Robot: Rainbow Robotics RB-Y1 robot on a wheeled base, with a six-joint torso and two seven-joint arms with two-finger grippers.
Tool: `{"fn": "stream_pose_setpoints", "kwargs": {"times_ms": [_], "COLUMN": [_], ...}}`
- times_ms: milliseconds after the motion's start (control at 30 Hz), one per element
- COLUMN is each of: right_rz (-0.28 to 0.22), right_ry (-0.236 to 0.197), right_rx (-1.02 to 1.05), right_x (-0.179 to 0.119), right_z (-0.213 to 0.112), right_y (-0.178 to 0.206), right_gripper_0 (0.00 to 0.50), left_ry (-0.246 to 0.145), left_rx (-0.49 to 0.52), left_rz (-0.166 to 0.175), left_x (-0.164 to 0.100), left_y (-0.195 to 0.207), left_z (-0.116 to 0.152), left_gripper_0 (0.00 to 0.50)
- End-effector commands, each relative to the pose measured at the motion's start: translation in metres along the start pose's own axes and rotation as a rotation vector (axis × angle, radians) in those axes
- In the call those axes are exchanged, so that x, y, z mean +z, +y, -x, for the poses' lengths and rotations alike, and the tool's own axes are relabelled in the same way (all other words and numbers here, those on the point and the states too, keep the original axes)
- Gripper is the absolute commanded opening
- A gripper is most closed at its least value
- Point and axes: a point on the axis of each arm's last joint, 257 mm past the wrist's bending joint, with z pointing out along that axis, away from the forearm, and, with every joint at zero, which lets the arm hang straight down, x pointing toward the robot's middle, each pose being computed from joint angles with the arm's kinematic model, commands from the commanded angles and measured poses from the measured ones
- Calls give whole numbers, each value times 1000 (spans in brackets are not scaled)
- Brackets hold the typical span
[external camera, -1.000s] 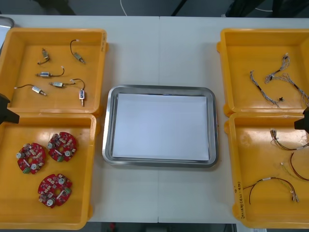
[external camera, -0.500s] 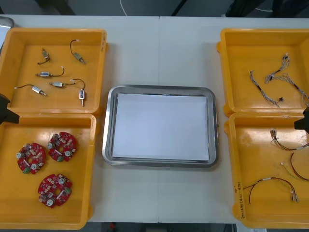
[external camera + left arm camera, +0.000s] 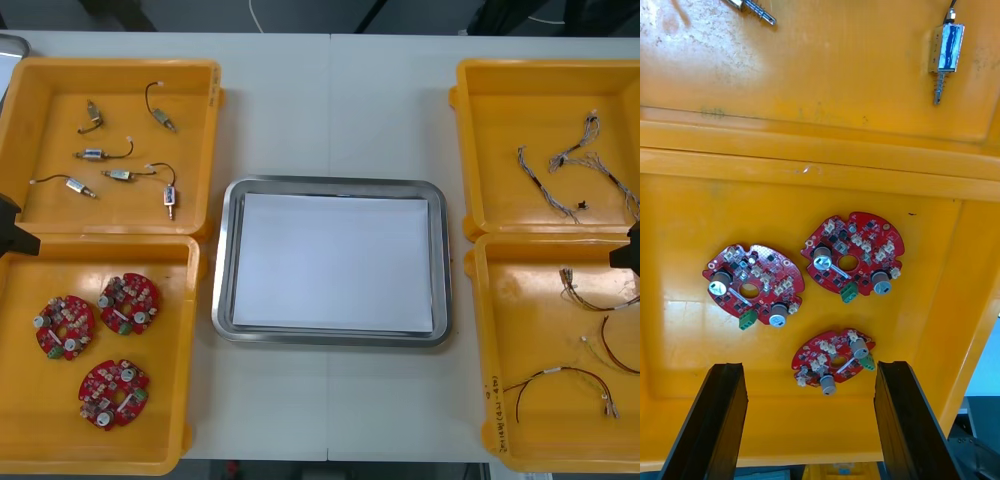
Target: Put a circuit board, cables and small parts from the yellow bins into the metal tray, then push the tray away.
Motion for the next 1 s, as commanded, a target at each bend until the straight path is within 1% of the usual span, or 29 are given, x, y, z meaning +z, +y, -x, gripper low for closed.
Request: {"fn": "stream_pose_setpoints", "kwargs": {"times_ms": [33,1000], "right_rz": [-44,-44], "right_ry": [-14,-14], "right_rx": [-21,-21], "right_x": [-10,-10], "right_z": [3,3], "right_y": [-18,-18], "right_gripper_0": [500,500], "left_ry": [-28,-28], "left_rx": [112,112], "left_rz": [49,49], "left_x": [-13,-13], "left_y": [13,13], "left_z": [4,4], "left_gripper_0": [500,500]}}
